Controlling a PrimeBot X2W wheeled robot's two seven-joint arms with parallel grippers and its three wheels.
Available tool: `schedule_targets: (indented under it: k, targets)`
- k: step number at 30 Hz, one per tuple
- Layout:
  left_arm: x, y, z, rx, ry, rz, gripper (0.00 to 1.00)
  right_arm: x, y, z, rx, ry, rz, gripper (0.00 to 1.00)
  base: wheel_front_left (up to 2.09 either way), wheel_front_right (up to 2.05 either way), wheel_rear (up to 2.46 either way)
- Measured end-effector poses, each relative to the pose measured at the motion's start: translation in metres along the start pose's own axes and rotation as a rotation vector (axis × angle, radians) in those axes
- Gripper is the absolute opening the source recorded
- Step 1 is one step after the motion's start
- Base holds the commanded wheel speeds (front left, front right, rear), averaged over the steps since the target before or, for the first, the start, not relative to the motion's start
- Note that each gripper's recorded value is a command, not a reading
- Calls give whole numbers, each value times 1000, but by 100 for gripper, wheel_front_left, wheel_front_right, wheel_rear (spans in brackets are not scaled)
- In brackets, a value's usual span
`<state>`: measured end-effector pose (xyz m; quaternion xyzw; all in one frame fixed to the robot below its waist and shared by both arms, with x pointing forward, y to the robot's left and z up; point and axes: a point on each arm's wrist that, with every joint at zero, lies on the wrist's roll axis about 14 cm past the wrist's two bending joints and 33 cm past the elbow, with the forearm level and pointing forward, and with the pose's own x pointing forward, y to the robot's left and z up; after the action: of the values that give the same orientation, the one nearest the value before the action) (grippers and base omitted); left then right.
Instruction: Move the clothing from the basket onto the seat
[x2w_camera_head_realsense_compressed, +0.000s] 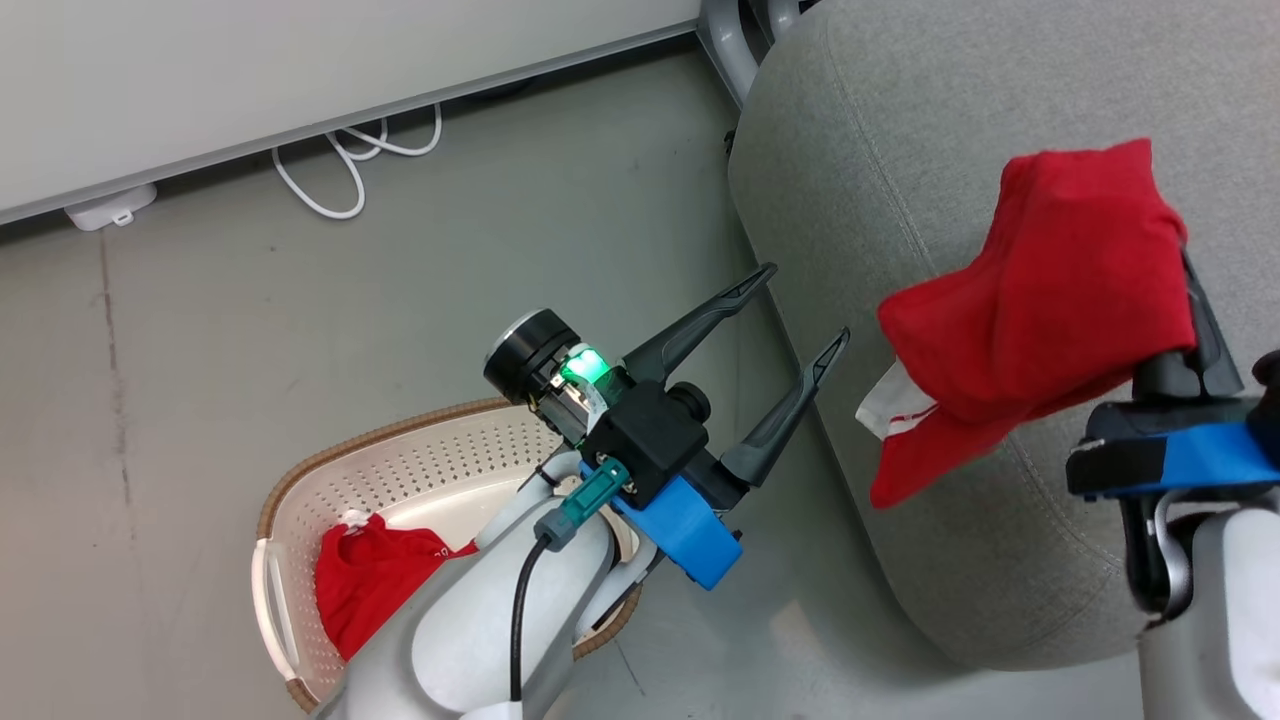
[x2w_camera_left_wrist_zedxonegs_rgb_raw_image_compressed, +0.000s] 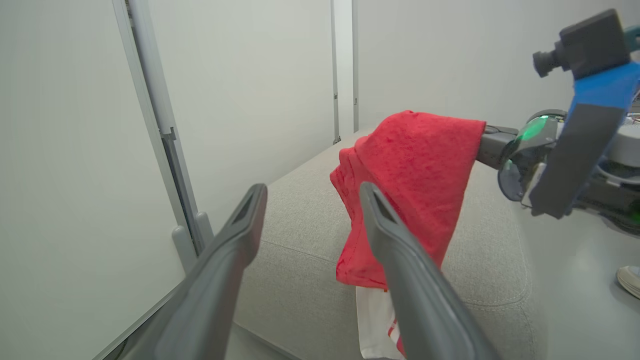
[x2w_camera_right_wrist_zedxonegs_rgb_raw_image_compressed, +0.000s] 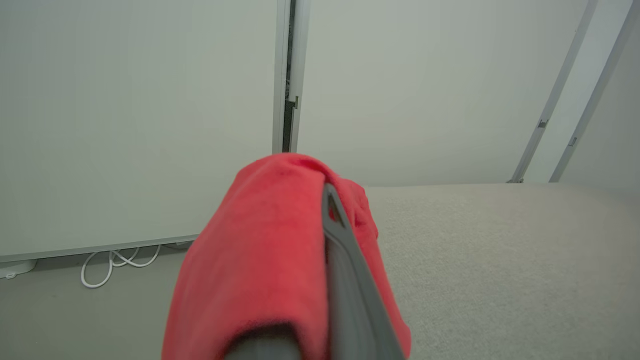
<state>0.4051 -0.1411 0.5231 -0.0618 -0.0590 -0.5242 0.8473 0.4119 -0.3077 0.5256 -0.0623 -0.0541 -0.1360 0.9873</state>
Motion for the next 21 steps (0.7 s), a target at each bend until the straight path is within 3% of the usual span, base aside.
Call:
schedule_targets:
  k: [8, 18, 21]
  targets:
    - [5, 19, -14, -1, 0, 10, 100, 55, -6, 52, -52, -174, 1, 0, 0, 0, 0]
    - [16, 58, -49, -25, -3, 23, 100, 134, -60, 158, -225, -509, -123, 0, 0, 0, 0]
    - [18, 70, -64, -33, 0, 30, 100, 152, -79, 168, -294, -542, -163, 0, 0, 0, 0]
